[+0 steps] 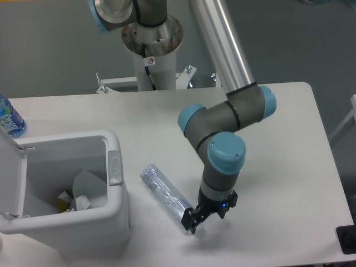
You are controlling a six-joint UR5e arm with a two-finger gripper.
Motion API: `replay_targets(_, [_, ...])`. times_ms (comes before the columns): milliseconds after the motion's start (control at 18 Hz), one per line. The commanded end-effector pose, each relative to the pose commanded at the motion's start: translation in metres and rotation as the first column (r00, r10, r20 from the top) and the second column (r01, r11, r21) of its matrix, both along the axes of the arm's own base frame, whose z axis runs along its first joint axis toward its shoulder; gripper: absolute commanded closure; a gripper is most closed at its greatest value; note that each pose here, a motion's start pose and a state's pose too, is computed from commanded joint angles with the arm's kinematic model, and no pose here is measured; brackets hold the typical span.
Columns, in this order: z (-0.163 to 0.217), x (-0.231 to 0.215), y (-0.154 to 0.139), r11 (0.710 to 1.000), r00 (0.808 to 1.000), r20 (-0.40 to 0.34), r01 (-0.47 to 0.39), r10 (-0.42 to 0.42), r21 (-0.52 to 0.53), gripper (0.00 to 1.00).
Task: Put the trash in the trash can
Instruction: 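Close the gripper on the bottle's cap end and tilt it up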
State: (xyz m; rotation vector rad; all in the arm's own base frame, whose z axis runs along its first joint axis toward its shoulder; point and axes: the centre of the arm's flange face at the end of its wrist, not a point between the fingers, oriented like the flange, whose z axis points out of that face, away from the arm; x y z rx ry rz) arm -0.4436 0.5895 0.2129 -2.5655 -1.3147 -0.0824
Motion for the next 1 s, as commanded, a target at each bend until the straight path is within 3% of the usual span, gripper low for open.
replay_targets(278, [-0.012, 0.01, 0.012, 1.0, 1.0, -0.007, 0.003, -0.003, -0.031, 0.0])
replay_targets(611, [-0.018, 0.015, 0.012, 0.999, 1.0, -0.005, 0.003, -0.004, -0.048, 0.43])
replay_targets(1000, [-0.016, 0.015, 0.012, 0.999, 1.0, -0.009, 0.006, -0.006, -0.048, 0.59])
